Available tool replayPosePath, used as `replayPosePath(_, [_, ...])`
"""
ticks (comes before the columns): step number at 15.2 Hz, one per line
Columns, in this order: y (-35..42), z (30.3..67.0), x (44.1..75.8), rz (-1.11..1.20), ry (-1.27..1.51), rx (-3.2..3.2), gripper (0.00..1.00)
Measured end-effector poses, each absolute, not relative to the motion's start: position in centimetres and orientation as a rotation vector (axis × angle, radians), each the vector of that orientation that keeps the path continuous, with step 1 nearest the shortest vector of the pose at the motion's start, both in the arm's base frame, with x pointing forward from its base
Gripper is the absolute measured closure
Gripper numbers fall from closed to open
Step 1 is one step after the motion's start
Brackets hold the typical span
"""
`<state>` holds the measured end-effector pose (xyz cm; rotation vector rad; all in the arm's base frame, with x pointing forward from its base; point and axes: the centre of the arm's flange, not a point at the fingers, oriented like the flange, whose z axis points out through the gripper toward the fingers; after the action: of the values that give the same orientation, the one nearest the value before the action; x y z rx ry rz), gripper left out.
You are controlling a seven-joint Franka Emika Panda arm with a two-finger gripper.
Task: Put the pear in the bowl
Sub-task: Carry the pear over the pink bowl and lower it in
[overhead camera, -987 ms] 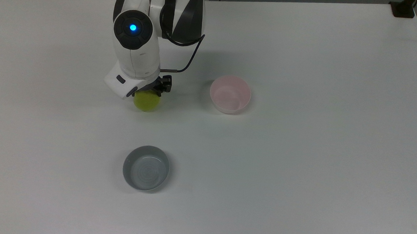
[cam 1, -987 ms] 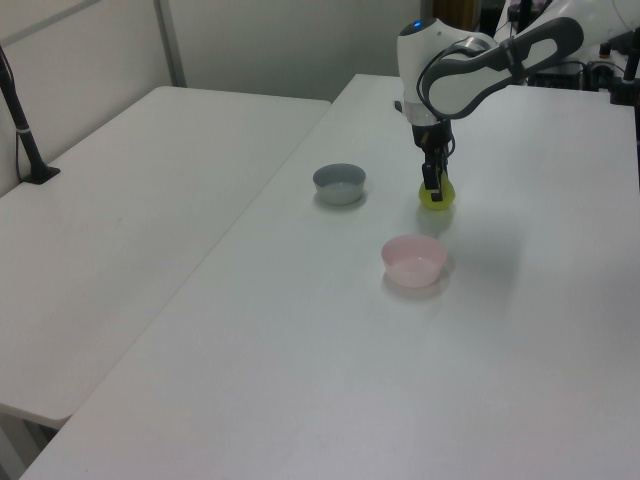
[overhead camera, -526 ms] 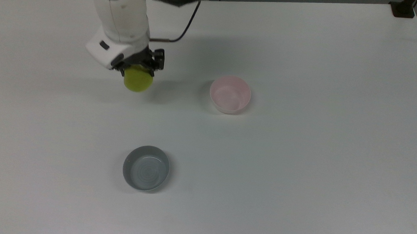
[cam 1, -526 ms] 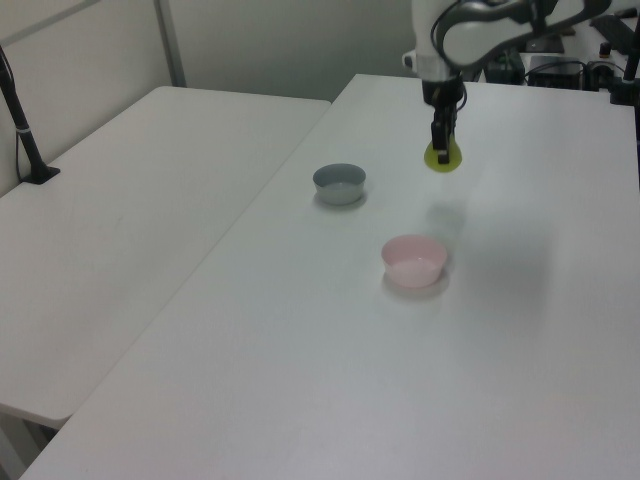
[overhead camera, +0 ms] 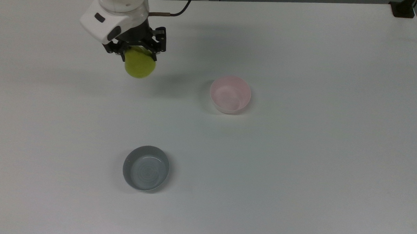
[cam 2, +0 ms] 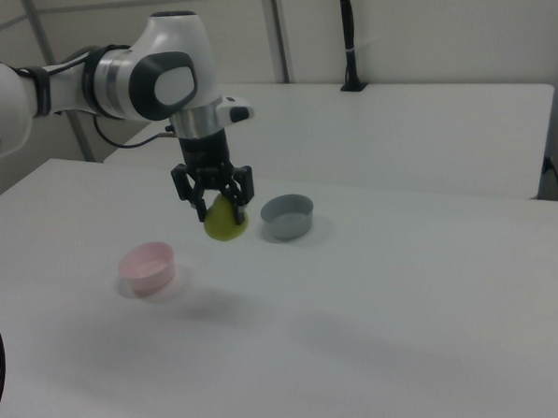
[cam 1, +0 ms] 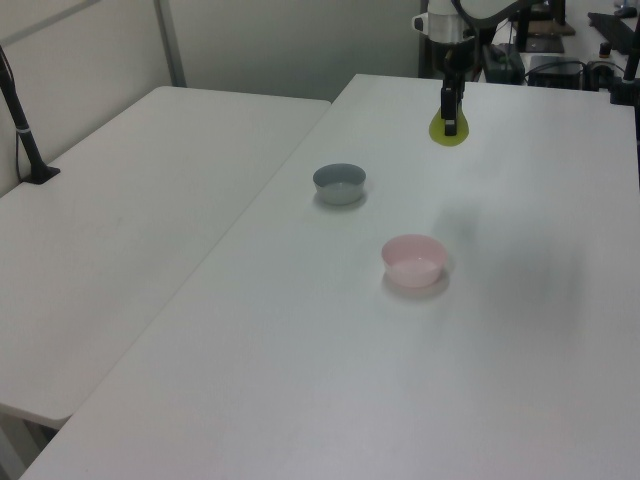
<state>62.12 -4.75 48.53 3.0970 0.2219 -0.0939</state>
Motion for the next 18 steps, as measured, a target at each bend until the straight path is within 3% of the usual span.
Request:
replayPosePath(10, [14.7,48.2,60.7,-0.085,0.389,3.077,0.26])
replayPosePath(15, [17.4,47.4,60.2,-0.102,0.433,3.067,0.26])
replayPosePath(18, [17.6,44.9,60.7,-0.161,0.432,3.054,0.26])
